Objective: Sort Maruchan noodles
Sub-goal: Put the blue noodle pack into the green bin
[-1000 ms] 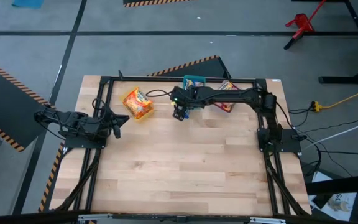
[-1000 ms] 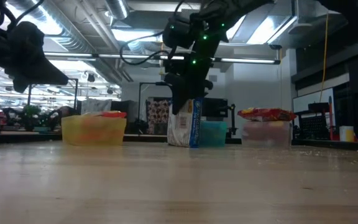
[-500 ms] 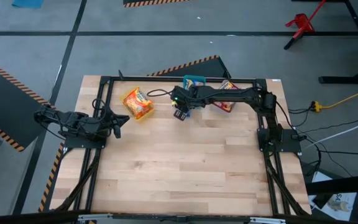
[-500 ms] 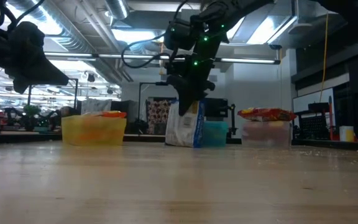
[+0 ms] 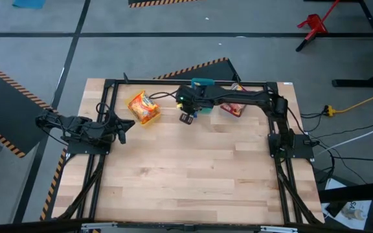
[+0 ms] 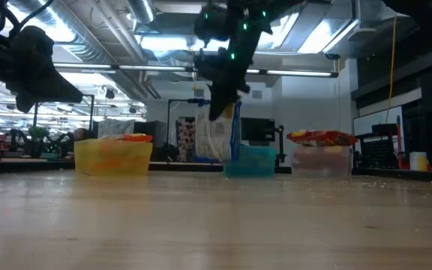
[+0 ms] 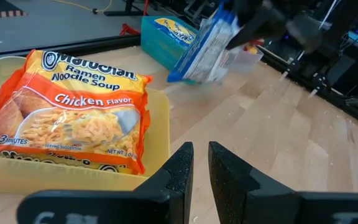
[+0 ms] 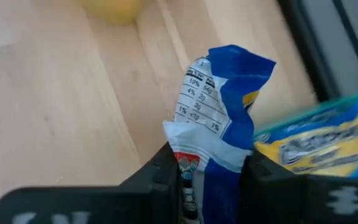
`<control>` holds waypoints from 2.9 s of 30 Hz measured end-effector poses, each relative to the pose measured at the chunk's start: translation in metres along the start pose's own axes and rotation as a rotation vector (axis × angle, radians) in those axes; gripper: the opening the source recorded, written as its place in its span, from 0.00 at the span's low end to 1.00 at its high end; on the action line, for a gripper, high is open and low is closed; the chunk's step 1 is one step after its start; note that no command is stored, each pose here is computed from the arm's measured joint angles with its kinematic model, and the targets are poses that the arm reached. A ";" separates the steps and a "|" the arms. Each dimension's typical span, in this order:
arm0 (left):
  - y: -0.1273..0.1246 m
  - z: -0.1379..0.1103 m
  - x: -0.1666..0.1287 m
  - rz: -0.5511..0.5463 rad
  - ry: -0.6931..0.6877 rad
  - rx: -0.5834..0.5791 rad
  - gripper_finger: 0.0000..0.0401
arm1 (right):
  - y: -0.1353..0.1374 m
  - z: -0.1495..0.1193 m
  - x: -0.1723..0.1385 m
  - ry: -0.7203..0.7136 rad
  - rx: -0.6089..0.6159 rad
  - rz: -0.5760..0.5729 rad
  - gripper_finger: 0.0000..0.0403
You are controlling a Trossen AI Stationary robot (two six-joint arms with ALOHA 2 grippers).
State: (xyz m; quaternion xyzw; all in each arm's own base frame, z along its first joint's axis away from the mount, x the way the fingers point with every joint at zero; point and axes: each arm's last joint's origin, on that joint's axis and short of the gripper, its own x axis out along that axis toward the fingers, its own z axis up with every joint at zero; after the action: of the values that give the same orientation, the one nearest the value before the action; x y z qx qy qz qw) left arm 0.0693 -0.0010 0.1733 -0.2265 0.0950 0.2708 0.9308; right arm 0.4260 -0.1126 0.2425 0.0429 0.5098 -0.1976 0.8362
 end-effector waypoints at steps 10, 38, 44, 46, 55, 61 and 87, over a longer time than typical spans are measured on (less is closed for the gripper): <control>0.000 0.000 0.000 0.000 0.000 0.000 0.11 | 0.004 0.030 -0.070 -0.033 -0.306 -0.285 0.18; 0.001 0.000 0.000 0.009 -0.001 0.012 0.11 | -0.024 -0.015 0.002 0.085 -0.578 -0.544 0.18; 0.001 0.000 0.000 0.030 -0.019 0.012 0.11 | -0.029 -0.035 -0.007 -0.010 -0.599 -0.544 0.18; 0.001 0.001 0.000 0.038 -0.026 0.012 0.11 | -0.029 -0.043 -0.004 -0.041 -0.628 -0.559 0.18; 0.002 0.001 0.000 0.059 -0.044 0.010 0.11 | -0.026 -0.082 0.029 -0.012 -0.720 -0.648 0.18; 0.003 0.002 0.000 0.097 -0.076 0.008 0.11 | -0.028 -0.090 0.034 -0.002 -0.716 -0.646 0.18; 0.003 0.002 0.000 0.088 -0.069 0.012 0.11 | -0.027 -0.081 0.007 -0.028 -0.585 -0.441 0.76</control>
State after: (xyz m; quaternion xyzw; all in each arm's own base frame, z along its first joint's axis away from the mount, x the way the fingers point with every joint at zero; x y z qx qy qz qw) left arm 0.0677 0.0019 0.1739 -0.2072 0.0744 0.3185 0.9220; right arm 0.3504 -0.1175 0.2014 -0.3117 0.5300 -0.2196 0.7574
